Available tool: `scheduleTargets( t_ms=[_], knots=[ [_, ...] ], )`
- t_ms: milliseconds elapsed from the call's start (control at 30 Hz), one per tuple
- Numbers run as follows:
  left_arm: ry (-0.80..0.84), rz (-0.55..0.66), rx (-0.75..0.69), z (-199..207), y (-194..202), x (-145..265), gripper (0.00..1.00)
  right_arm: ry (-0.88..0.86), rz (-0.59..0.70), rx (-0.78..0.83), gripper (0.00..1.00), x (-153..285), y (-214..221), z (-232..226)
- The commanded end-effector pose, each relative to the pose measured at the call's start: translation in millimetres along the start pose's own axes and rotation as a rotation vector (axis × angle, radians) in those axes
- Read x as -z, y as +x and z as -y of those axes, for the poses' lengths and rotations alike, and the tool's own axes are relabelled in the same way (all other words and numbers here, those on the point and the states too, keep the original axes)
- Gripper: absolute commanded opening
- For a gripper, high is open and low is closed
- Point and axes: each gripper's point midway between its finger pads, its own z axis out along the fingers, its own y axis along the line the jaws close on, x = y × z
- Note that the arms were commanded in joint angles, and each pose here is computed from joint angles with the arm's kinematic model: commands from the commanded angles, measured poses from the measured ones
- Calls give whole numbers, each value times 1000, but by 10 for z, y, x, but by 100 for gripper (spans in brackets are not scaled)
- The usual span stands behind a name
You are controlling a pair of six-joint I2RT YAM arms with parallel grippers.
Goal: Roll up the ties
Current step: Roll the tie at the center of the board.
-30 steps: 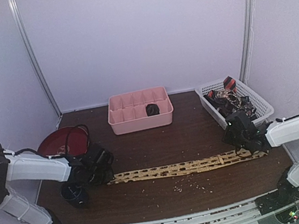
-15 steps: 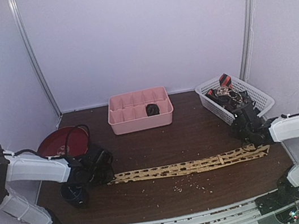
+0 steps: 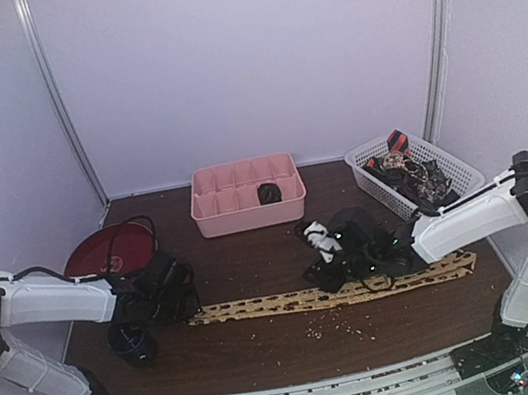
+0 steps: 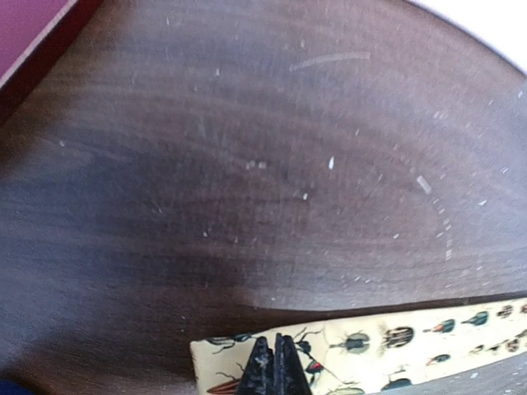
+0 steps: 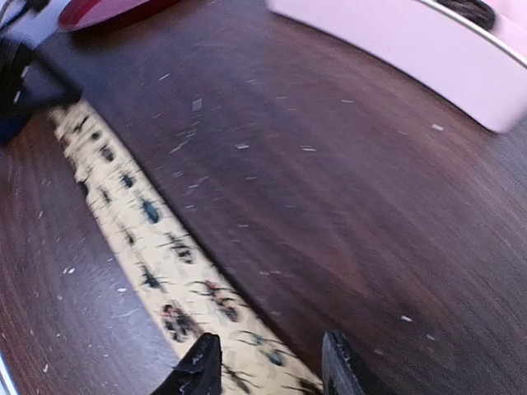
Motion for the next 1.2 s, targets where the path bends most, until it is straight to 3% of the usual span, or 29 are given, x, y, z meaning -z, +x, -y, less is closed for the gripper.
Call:
scheduleTargets(
  t_ms=[0, 233, 633, 733, 933, 1167],
  knots=[
    [31, 23, 19, -29, -124, 102, 0, -130, -15, 392, 43, -252, 58, -660],
    [27, 40, 23, -164, -204, 172, 15, -241, -31, 581, 47, -658, 35, -1227],
    [-9, -40, -15, -209, -12, -47, 22, -174, -108, 699, 45, -933, 303, -1064],
    [-20, -46, -21, -219, 1, -86, 19, -180, -116, 704, 37, -940, 342, -1065],
    [-33, -51, -34, -212, -4, -121, 14, -204, -109, 708, 9, -889, 378, -1086],
    [-31, -40, -49, -201, -42, -138, 0, -150, -94, 692, 1, -903, 325, -978]
  ],
)
